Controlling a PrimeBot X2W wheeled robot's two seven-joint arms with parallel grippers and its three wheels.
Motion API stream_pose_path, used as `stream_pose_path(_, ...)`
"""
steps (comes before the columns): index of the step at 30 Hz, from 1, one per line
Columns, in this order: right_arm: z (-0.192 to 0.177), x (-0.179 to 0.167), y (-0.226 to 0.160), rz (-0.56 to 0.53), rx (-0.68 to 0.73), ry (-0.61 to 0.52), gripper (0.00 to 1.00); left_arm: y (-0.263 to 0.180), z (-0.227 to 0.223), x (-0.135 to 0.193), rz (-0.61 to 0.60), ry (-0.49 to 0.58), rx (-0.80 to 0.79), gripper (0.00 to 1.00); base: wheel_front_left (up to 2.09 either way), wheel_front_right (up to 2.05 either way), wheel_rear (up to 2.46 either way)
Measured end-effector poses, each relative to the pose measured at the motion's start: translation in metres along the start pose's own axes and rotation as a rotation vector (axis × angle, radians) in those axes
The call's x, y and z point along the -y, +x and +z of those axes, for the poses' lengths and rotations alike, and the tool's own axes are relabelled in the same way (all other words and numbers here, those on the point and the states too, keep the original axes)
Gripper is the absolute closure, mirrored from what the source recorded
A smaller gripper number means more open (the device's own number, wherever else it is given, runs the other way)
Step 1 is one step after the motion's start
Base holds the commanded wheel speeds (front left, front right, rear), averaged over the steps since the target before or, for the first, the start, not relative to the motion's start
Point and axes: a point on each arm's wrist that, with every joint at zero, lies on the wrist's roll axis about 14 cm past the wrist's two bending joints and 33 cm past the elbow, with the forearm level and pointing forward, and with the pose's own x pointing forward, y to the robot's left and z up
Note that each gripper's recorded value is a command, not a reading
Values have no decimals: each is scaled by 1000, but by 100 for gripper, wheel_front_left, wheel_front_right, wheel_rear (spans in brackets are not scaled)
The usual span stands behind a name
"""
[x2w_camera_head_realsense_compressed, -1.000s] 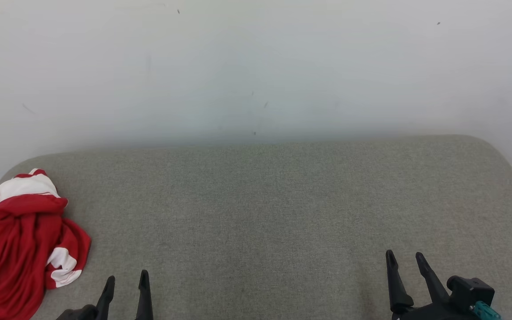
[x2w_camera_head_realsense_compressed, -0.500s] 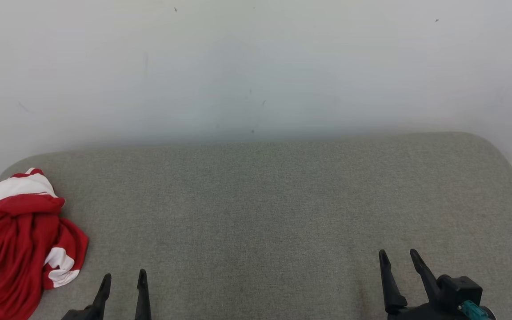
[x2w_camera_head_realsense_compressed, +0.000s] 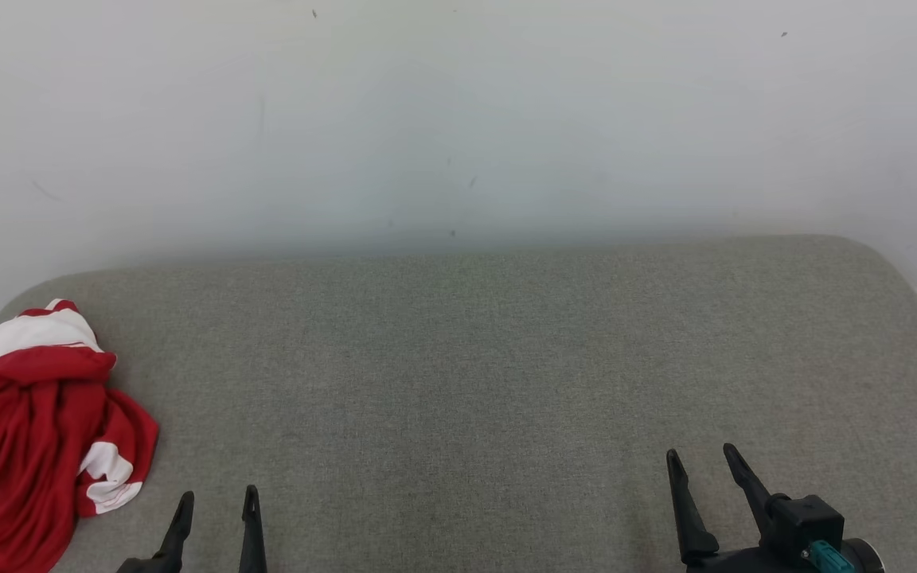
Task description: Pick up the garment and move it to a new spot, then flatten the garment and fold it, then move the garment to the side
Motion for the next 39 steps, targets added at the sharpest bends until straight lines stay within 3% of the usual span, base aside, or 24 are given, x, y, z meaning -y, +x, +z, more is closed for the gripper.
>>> stream_pose_path(23, -1, -3, 2, 8, -4, 7, 0, -2, -8, 0, 7, -34, -23, 0, 0, 0, 0)
stream_pose_path(39, -10, -40, 22, 126, -32, -6, 0, -28, 1, -49, 159, -15, 7, 0, 0, 0, 0)
